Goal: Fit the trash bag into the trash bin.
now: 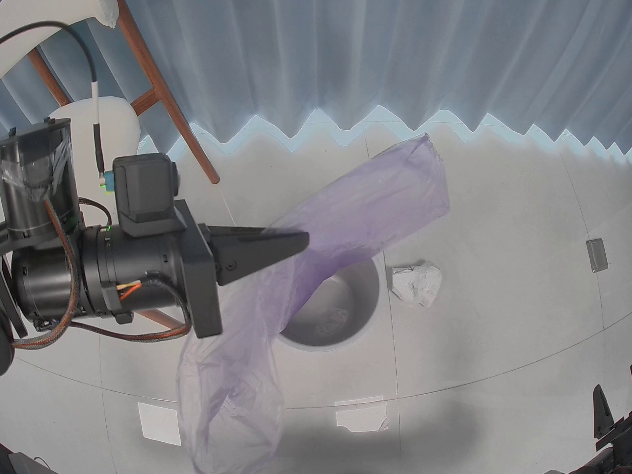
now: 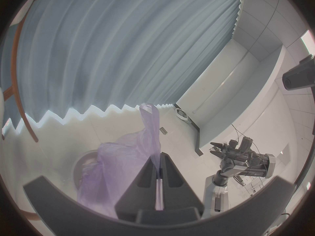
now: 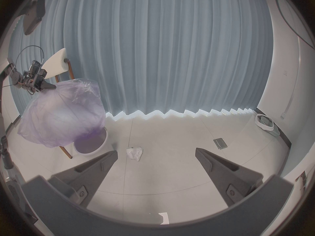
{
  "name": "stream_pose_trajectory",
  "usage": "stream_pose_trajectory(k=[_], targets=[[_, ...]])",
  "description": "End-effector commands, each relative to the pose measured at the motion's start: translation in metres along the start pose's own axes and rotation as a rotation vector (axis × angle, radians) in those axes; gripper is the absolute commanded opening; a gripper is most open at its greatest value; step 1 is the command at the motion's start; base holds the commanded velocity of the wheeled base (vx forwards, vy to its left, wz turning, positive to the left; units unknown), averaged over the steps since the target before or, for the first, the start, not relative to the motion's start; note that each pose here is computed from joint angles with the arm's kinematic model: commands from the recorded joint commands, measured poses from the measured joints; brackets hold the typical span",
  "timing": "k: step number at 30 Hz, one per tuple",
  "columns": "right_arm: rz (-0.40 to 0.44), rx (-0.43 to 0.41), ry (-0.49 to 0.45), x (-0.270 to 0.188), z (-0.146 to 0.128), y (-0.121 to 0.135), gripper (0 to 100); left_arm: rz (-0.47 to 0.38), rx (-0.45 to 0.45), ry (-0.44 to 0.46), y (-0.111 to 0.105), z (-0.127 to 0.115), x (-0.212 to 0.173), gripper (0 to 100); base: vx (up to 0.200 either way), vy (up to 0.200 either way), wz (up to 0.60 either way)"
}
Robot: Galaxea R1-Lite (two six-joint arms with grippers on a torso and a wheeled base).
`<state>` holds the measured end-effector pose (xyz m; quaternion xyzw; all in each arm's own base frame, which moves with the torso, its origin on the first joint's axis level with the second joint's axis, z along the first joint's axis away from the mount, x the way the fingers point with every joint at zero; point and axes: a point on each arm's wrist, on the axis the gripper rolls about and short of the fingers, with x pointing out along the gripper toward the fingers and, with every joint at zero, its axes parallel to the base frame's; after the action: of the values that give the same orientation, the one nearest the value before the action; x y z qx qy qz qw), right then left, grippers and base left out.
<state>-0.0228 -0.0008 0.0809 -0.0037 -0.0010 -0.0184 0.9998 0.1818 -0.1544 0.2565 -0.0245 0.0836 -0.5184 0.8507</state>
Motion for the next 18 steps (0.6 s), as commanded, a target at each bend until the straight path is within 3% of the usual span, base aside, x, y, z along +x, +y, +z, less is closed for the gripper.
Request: stream_pose_trajectory(k=[1,9,14,18], targets=[[0.0,0.0,0.001,0.0,-0.005,0.0,100,-0.052,0.006,0.005,-0.012,0.0,0.006,0,0.0,0.0,0.0],[0.0,0.0,0.001,0.0,-0.005,0.0,100,-0.062,-0.003,0.022,-0.009,-0.003,0.012,0,0.0,0.0,0.0],[0.0,-0.002,0.001,0.0,-0.005,0.0,100,0.058,-0.024,0.073,0.032,-0.017,0.029,0,0.0,0.0,0.0],[0.0,0.0,0.001,0.0,-0.005,0.0,100,0.088,0.016,0.056,0.05,-0.012,0.039,0,0.0,0.0,0.0]])
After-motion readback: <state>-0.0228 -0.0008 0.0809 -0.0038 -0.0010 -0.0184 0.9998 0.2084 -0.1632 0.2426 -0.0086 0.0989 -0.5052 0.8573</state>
